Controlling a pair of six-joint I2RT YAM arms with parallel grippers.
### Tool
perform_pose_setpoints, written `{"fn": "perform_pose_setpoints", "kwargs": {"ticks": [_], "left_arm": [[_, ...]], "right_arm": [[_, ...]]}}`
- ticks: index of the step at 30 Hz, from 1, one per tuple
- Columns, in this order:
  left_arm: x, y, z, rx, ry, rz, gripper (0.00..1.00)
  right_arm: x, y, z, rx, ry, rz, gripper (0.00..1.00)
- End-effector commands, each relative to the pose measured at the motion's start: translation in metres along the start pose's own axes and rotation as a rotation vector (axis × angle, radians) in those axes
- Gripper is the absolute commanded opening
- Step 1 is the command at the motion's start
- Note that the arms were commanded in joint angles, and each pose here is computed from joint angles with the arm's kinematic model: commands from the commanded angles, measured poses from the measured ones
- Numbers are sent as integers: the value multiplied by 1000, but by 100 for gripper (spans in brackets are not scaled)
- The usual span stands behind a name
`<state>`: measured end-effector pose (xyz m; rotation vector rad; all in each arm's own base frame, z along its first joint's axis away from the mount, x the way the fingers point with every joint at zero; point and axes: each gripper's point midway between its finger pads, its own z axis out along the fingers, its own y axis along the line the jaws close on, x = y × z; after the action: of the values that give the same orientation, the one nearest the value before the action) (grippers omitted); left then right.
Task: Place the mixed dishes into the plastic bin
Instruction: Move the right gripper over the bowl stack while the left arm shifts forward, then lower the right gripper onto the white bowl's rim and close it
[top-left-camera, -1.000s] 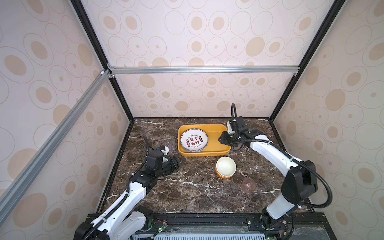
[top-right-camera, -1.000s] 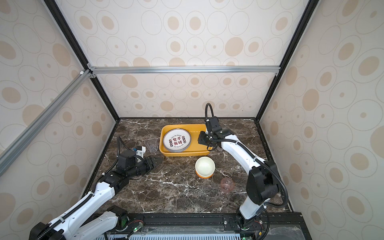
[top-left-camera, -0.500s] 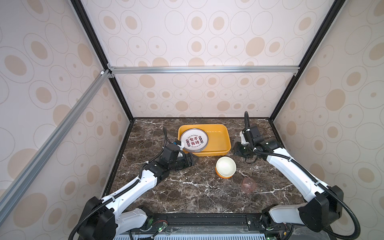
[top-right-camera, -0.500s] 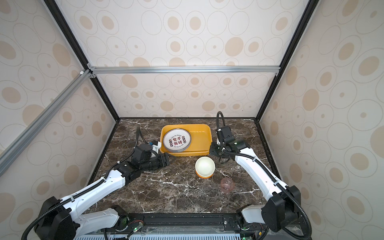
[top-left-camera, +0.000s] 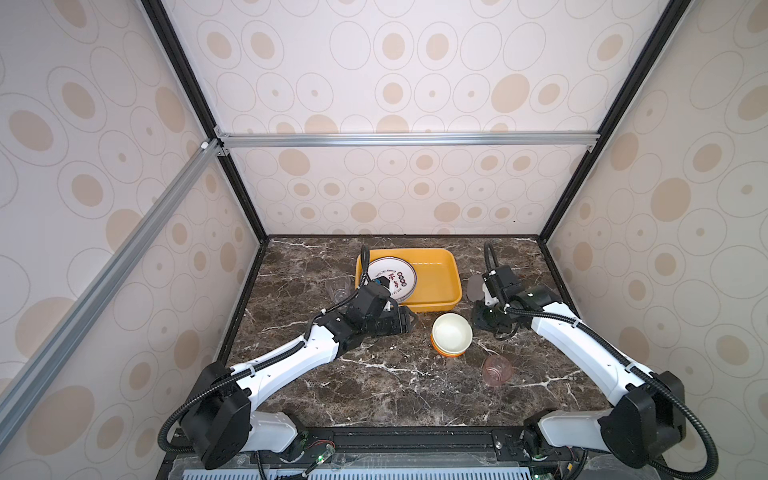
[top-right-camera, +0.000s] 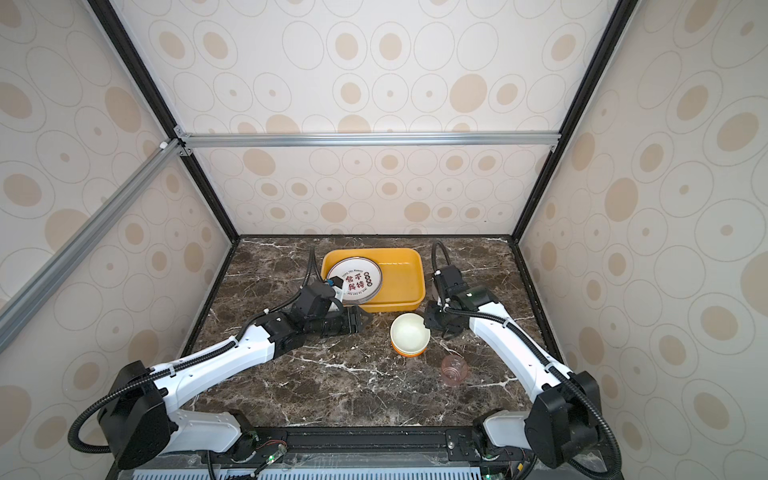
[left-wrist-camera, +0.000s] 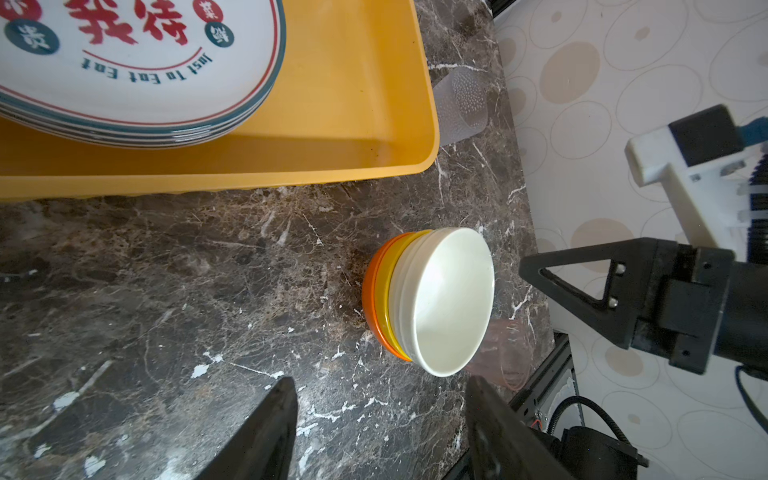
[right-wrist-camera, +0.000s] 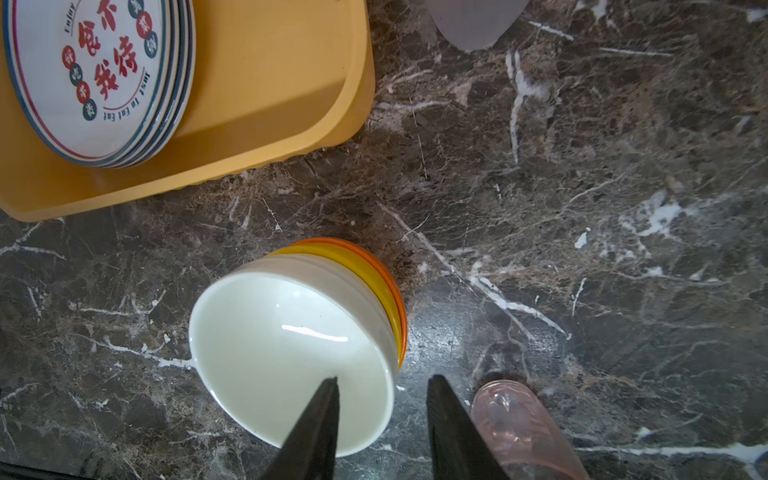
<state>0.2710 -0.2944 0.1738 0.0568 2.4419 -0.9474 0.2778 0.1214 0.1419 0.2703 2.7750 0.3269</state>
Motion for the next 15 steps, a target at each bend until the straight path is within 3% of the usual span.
{"fn": "perform_pose_setpoints", "kwargs": {"ticks": [1, 15], "left_arm": [[-6, -7, -2, -28, -19, 59, 64], [0, -7, 2, -25, -7, 62, 64]], "right_arm": [[12, -10, 11, 31, 50, 35, 37], [23, -13, 33, 39, 105, 53, 33]]}}
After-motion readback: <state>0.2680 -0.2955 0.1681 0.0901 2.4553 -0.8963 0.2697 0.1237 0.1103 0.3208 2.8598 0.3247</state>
